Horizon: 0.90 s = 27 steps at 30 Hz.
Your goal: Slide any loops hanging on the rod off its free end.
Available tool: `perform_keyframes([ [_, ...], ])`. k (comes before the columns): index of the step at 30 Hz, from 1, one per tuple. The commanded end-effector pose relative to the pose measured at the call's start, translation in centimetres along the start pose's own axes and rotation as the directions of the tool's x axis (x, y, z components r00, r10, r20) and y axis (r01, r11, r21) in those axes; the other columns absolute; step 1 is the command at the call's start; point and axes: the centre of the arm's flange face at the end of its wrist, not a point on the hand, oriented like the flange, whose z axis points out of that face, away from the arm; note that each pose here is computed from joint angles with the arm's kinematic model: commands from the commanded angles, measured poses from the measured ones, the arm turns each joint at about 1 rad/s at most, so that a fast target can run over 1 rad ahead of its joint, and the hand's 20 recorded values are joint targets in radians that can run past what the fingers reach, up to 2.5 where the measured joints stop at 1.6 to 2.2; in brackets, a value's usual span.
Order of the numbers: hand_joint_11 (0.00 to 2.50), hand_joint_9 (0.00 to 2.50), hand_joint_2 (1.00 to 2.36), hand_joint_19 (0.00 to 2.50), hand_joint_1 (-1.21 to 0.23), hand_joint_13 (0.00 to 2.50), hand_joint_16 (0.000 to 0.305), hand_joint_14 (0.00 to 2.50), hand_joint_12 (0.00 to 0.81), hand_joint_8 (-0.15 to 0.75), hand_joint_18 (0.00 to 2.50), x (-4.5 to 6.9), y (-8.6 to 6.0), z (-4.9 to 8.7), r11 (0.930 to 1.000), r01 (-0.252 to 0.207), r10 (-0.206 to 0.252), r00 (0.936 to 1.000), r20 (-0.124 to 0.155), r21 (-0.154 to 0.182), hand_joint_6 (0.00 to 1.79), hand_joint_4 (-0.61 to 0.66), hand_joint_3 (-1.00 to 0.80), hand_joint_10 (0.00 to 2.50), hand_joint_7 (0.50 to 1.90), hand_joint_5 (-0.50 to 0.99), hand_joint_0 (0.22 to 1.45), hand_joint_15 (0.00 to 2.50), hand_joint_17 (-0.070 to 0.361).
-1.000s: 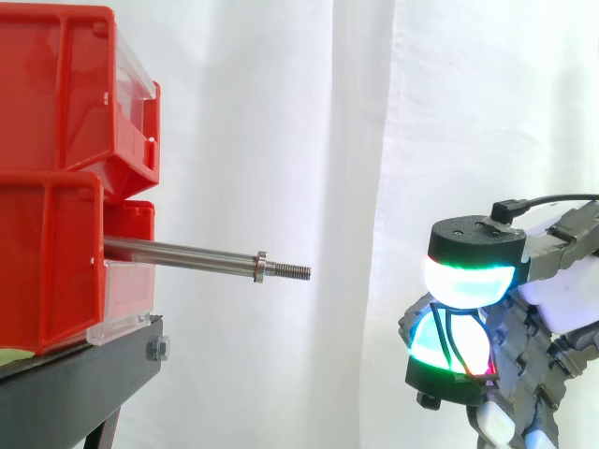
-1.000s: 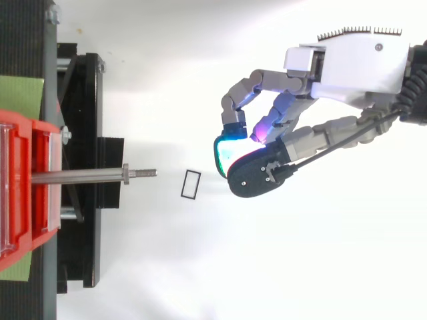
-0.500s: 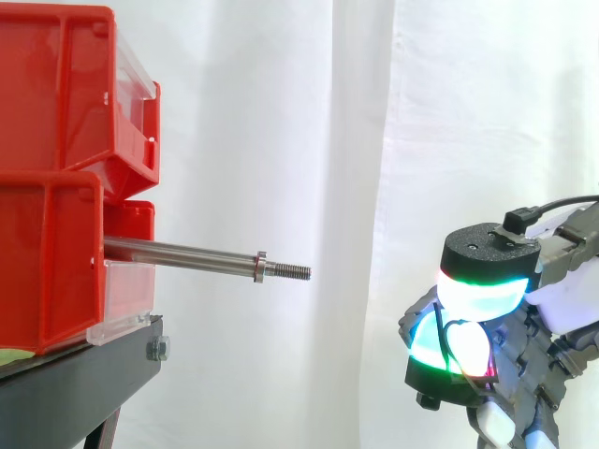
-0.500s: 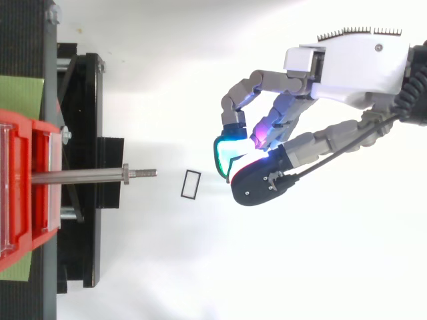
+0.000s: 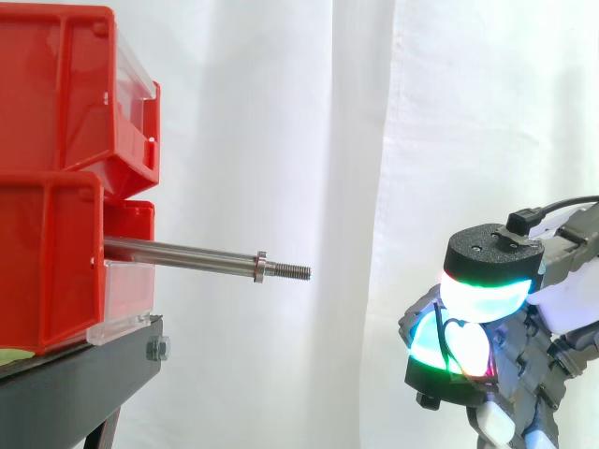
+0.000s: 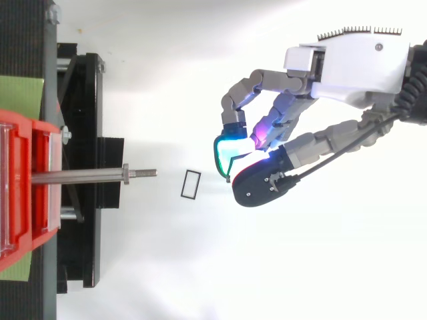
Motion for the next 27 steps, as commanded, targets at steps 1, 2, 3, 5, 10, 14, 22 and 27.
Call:
perform_keyframes([
  [1,0.35,0.96,1.01,0.39,-0.81,0.85,0.044,0.01,0.299,0.285,0.82,0.08,0.02,0.00,1.0000,0.000,0.000,1.0000,-0.001,0.000,0.85,0.11,-0.28,0.01,1.10,-0.17,0.60,0.19,0.099],
  [2,0.35,0.96,1.01,0.39,-0.82,0.85,0.044,0.01,0.299,0.284,0.82,0.08,0.02,0.00,1.0000,0.000,0.000,1.0000,-0.001,0.000,0.85,0.12,-0.28,0.01,1.10,-0.17,0.60,0.19,0.098],
  [3,0.35,0.96,1.01,0.40,-0.82,0.84,0.044,0.01,0.299,0.285,0.82,0.08,0.02,0.00,1.0000,-0.001,0.001,1.0000,-0.001,0.000,0.85,0.12,-0.29,0.01,1.09,-0.17,0.60,0.19,0.099],
  [5,0.35,0.95,1.01,0.39,-0.82,0.84,0.044,0.01,0.300,0.282,0.82,-0.03,-0.01,0.00,1.0000,-0.003,0.003,1.0000,0.001,0.000,0.85,0.13,-0.31,0.01,1.09,-0.17,0.61,0.19,0.099],
  [10,0.35,0.96,1.01,0.39,-0.81,0.84,0.044,0.01,0.300,0.284,0.82,0.08,0.02,0.00,1.0000,-0.003,0.003,1.0000,-0.001,0.000,0.85,0.14,-0.37,0.01,1.08,-0.17,0.60,0.19,0.099],
  [14,0.34,0.96,1.01,0.40,-0.78,0.84,0.044,0.01,0.301,0.284,0.82,-0.03,-0.01,0.00,1.0000,-0.003,0.003,1.0000,0.001,0.000,0.84,0.14,-0.40,0.01,1.08,-0.17,0.60,0.19,0.098],
  [22,0.35,0.98,1.00,0.39,-0.68,0.86,0.045,0.01,0.305,0.292,0.84,-0.03,-0.01,0.00,1.0000,-0.005,0.005,1.0000,0.001,0.000,0.84,0.15,-0.50,0.01,1.06,-0.17,0.55,0.19,0.102],
  [27,0.35,0.99,1.00,0.39,-0.66,0.86,0.046,0.01,0.313,0.298,0.84,0.08,0.02,0.00,1.0000,-0.003,0.003,1.0000,-0.001,0.000,0.84,0.15,-0.50,0.01,1.07,-0.16,0.54,0.19,0.103],
])
